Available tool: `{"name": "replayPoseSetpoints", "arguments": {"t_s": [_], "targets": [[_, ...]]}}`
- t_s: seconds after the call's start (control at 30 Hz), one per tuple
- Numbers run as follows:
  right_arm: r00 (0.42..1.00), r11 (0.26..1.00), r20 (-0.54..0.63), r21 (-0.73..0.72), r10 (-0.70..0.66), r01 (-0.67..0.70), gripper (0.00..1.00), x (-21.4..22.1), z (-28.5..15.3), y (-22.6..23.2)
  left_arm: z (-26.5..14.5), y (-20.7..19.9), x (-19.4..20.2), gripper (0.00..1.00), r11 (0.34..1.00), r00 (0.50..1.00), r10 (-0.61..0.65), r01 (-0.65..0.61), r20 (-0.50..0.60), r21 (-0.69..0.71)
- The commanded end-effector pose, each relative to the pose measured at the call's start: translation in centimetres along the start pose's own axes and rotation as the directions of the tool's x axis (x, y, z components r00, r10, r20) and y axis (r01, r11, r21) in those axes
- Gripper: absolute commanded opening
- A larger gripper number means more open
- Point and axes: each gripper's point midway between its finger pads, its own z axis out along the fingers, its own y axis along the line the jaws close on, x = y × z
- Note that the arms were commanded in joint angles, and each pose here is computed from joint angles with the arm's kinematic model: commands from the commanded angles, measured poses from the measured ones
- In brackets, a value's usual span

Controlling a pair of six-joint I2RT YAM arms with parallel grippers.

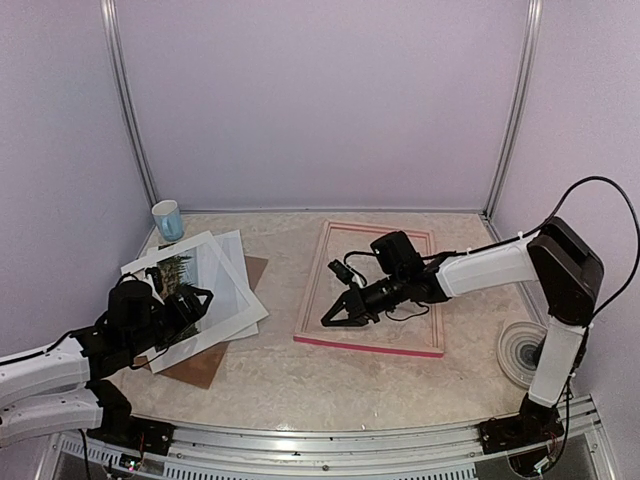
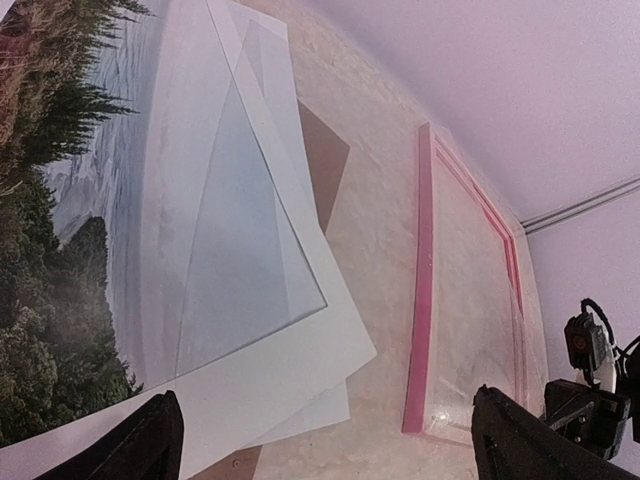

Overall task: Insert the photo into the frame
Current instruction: Place the glass panel at the frame body.

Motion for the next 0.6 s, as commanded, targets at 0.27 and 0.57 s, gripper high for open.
{"name": "replayPoseSetpoints", "arguments": {"t_s": [0.27, 0.57], "targets": [[0.997, 0.997, 0.048, 0.054, 0.055, -0.058, 0.0, 3.1, -5.4, -3.8, 0.1, -1.0, -0.1, 0.99, 1.0, 1.0, 0.022, -0.022, -0.01, 0.022], [0.994, 0.993, 0.059, 0.07, 0.088, -0.092, 0.0, 4.0, -6.4, -5.3, 0.5, -0.9, 0.3, 0.99, 1.0, 0.999, 0.021, -0.021, -0.024, 0.021]]}}
